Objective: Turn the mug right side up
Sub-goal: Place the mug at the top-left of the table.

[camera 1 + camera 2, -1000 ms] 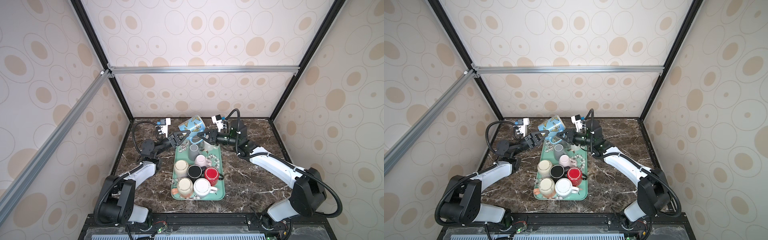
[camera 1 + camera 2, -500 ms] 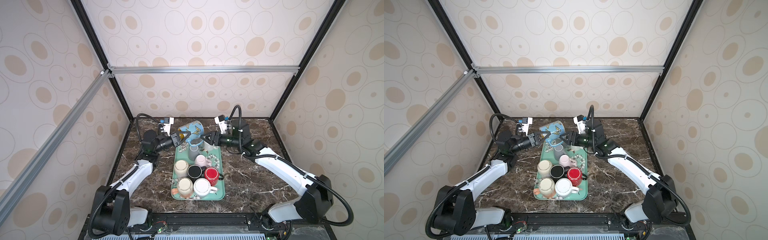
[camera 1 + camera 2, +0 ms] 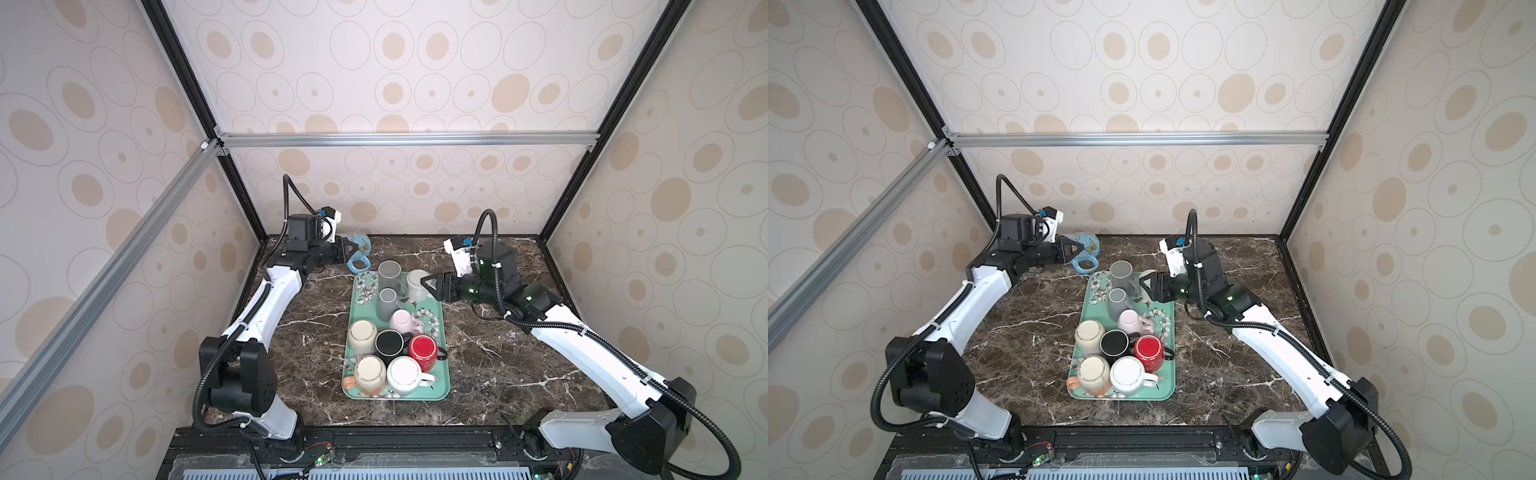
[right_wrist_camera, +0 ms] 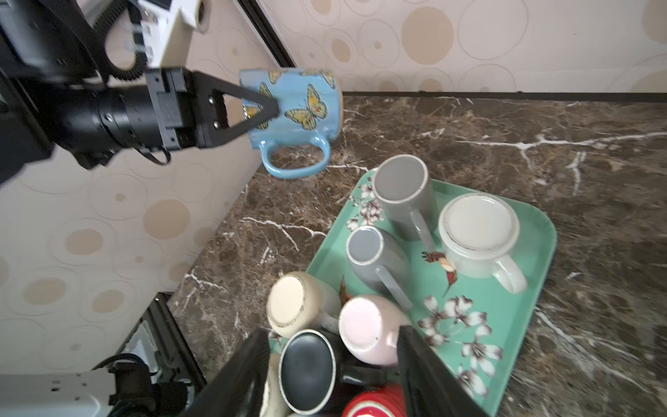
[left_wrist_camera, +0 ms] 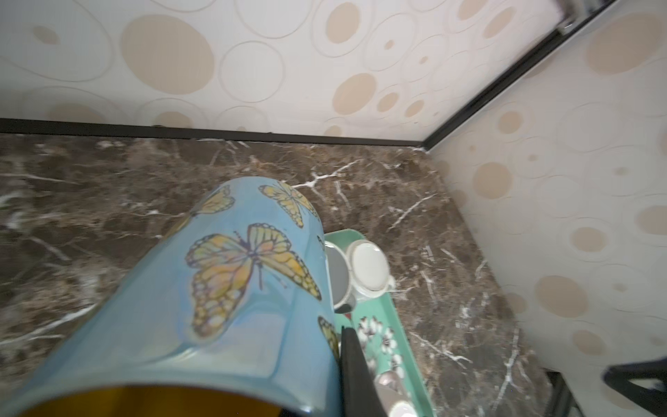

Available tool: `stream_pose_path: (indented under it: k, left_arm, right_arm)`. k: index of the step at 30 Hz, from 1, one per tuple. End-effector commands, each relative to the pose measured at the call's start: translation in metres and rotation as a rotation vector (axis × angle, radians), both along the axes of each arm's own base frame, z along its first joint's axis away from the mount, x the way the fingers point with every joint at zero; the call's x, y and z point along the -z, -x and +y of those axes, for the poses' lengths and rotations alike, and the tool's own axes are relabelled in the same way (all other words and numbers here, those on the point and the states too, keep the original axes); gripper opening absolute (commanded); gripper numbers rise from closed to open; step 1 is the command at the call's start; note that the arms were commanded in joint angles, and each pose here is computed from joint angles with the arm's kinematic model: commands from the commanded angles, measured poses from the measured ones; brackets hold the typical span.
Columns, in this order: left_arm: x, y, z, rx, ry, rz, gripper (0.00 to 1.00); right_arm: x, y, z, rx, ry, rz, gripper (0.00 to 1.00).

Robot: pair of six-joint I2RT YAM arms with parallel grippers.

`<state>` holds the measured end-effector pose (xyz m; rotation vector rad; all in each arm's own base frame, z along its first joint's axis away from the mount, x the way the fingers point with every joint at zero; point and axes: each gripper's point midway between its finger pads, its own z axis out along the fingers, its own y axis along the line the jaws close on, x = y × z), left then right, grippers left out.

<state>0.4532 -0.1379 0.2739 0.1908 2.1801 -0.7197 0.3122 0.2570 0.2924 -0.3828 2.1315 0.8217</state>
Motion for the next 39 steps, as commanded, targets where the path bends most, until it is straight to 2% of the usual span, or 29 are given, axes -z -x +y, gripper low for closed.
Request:
stream_pose_path:
  k: [1, 7, 22, 28, 35, 39]
  left_arm:
    - [-0.019, -0.013, 0.025, -0.035, -0.217, -0.074, 0.00]
    - [0.017, -0.037, 0.051, -0.106, -0.399, 0.015, 0.00]
    - [0.108, -0.087, 0.054, -0.046, -0.625, 0.256, 0.00]
    - [0.121, -0.100, 0.047, -0.007, -0.638, 0.286, 0.00]
    - [0.143, -0.098, 0.044, 0.029, -0.644, 0.325, 0.00]
    - [0.150, -0.099, 0.046, 0.038, -0.659, 0.334, 0.06]
  right_arm:
    - [0.015, 0.003, -0.018, 0.043, 0.106, -0.017, 0.61]
    - [0.025, 0.003, -0.023, 0.045, 0.145, -0.003, 0.62]
    - [0.045, -0.005, -0.018, 0.061, 0.158, 0.050, 0.62]
    - [0.049, -0.011, -0.013, 0.056, 0.164, 0.064, 0.62]
    - [0.053, -0.017, -0.010, 0.062, 0.173, 0.080, 0.62]
    - [0.053, -0.020, -0.013, 0.089, 0.175, 0.075, 0.62]
